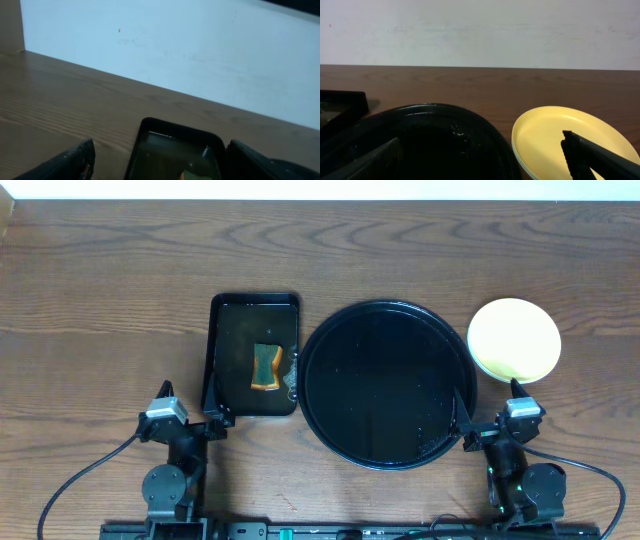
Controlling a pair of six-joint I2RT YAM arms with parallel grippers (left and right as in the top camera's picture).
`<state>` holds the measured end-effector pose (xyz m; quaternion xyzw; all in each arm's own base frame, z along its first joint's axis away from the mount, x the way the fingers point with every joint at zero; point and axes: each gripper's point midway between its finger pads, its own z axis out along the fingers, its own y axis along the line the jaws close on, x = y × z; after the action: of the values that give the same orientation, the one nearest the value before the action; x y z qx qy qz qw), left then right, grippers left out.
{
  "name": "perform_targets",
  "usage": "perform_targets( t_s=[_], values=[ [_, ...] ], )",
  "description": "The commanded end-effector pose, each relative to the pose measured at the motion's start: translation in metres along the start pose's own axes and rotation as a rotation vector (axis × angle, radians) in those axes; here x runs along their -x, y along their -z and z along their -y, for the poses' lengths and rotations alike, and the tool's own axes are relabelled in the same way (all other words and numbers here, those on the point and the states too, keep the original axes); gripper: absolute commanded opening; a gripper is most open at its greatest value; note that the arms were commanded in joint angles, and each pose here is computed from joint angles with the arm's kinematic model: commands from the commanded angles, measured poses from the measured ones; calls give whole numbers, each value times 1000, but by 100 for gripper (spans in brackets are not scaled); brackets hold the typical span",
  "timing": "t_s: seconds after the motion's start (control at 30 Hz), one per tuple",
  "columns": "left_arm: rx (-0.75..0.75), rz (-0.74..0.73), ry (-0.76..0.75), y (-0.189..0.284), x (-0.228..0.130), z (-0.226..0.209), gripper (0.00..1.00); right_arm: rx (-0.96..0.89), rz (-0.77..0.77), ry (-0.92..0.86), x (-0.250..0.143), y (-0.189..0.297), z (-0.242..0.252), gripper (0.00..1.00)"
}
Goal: Clean dirty plates on tray and stack at the side
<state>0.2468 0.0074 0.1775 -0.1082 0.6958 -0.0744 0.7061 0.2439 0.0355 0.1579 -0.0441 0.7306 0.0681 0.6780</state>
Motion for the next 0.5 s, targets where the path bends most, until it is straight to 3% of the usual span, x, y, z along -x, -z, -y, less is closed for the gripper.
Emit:
perform_targets(
  t_s=[0.0,0.13,0.47],
  values=[
    [16,-47,-67,1,-12,-5,84,8,0,16,-1,0,-2,99],
    [40,-151,-58,3,-38,-11,84,8,0,16,-1,0,-2,99],
    [43,-161,-59,4,-40,-12,84,8,0,16,-1,0,-2,99]
  ],
)
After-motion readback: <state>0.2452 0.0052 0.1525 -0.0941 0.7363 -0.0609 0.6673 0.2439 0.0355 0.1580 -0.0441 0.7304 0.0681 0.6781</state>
